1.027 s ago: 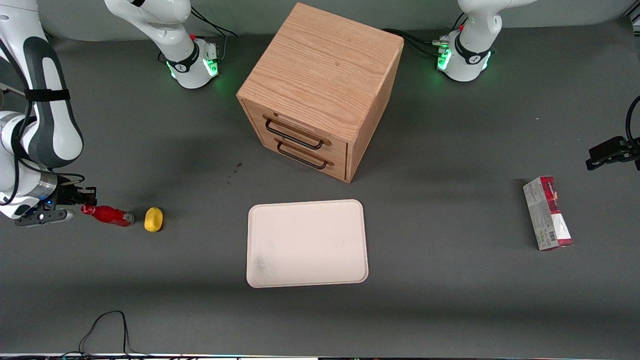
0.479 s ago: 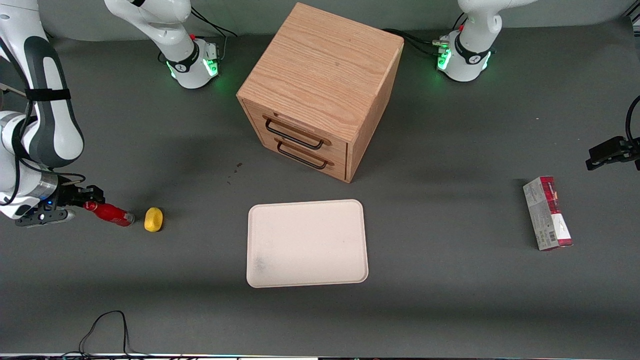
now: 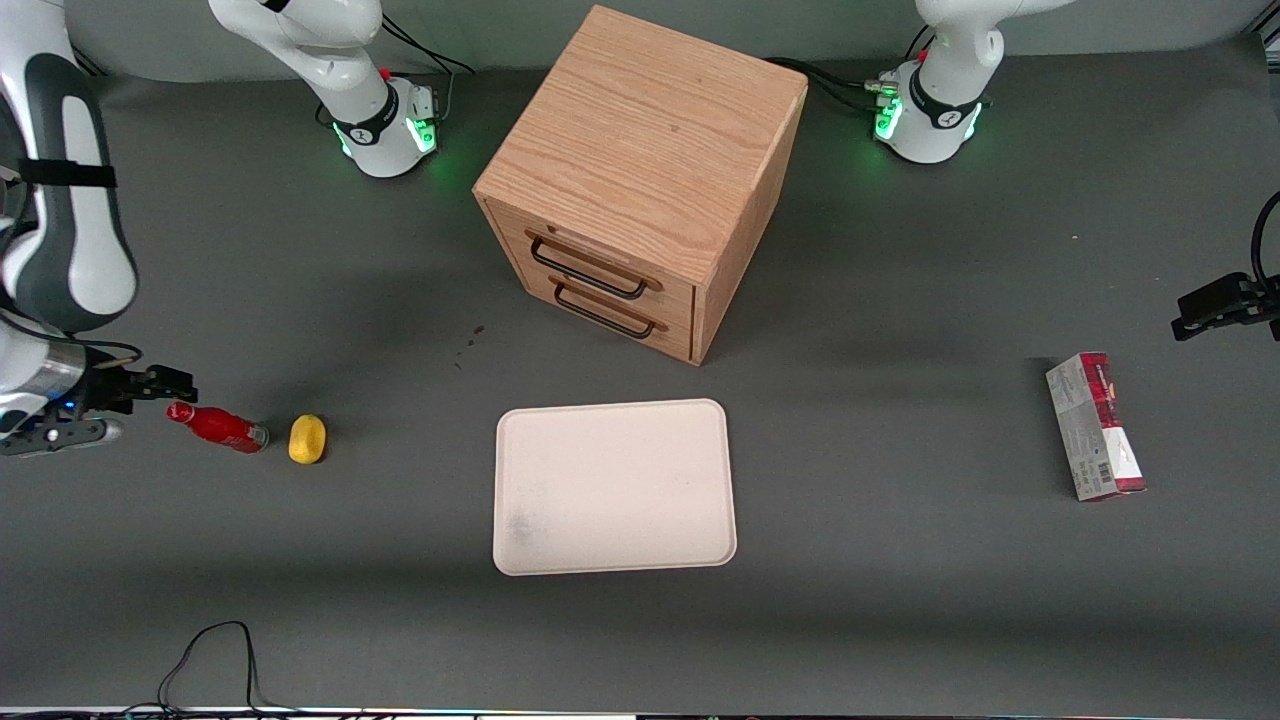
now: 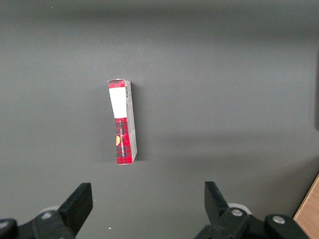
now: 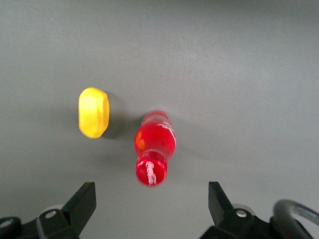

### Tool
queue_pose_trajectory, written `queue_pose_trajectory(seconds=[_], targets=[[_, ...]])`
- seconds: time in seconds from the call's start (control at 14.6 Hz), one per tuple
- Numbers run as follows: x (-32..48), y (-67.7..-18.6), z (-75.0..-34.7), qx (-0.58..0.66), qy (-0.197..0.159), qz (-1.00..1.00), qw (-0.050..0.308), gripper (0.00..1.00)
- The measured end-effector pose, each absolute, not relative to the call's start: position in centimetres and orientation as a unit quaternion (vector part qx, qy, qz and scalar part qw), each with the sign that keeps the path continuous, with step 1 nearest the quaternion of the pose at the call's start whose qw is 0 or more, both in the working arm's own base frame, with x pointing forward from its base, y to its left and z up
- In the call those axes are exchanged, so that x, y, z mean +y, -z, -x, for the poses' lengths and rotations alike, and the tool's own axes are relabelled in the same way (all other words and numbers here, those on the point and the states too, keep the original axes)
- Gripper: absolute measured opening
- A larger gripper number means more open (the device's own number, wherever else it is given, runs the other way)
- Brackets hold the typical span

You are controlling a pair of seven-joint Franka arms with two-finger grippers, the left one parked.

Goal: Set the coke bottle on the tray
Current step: 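Lower the open right gripper over the red Coca-Cola bottle's neck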

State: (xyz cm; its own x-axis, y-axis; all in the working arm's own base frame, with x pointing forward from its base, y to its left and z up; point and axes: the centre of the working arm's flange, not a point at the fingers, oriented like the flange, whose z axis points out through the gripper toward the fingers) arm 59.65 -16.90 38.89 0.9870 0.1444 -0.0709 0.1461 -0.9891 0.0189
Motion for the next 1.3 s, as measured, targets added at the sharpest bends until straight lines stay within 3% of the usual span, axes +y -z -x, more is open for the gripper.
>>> queue_pose_trajectory(seconds=[0.34, 0.55, 0.89, 1.3], targets=[[-15.5, -49.6, -61.7, 0.083, 0.04, -0.996, 0.011, 1.0], [-14.7, -51.0, -62.3, 0.089, 0.041, -0.995, 0.011, 1.0], [-15.0, -45.3, -64.0, 0.09, 0.063, -0.994, 0.009, 1.0], [-15.3, -36.1, -64.2, 0.092, 0.051, -0.994, 0.015, 1.0]])
